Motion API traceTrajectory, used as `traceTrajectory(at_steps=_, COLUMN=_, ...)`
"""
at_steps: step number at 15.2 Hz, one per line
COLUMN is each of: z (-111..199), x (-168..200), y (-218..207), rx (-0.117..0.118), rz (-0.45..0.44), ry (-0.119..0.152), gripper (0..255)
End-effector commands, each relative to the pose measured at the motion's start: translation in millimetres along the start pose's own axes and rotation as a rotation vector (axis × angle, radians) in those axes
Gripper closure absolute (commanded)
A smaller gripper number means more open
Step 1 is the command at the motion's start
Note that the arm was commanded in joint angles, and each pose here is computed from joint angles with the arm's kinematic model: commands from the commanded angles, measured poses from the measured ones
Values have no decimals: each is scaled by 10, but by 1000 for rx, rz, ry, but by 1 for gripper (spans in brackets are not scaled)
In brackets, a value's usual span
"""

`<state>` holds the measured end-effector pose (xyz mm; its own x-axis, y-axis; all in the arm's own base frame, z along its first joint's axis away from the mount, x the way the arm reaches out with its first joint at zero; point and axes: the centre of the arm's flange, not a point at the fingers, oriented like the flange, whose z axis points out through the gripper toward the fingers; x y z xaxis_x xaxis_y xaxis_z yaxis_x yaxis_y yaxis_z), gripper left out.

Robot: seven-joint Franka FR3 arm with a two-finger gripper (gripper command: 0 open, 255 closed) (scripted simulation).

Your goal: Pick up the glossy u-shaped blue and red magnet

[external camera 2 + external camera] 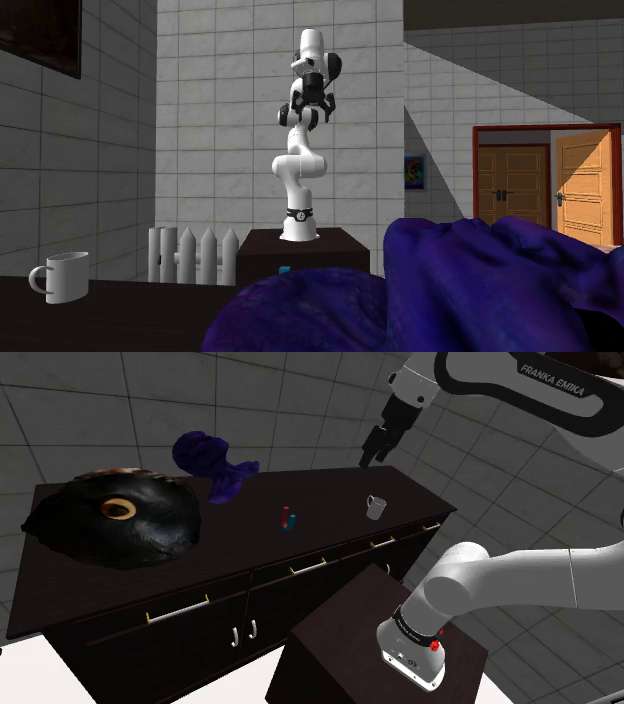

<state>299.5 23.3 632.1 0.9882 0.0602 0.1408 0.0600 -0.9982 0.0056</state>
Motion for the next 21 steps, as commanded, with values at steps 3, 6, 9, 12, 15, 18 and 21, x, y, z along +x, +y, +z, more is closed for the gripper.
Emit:
traceTrajectory(at_steps=3, z=225, x=134, y=34, rx=-2, rz=14, ry=-1, gripper=0)
traceTrajectory(at_steps=6, z=563, x=334, y=89, rx=-6, rz=36, ry=-3, gripper=0)
traceTrajectory(at_steps=9, z=902, x=532, y=150, rx=-10, rz=57, ry=-5, gripper=0)
traceTrajectory(at_steps=12, z=1240, x=729, y=216, rx=-14, rz=79, ry=-7, gripper=0)
traceTrajectory(at_steps=15, z=1578, x=923, y=288, rx=-17, rz=100, ry=-9, gripper=0)
traceTrajectory(at_steps=18, z=1917, x=1115, y=365, rx=-21, rz=122, ry=-10, gripper=0)
traceTrajectory(at_steps=21, z=2256, x=1304, y=447, rx=-25, rz=144, ry=-12, gripper=0)
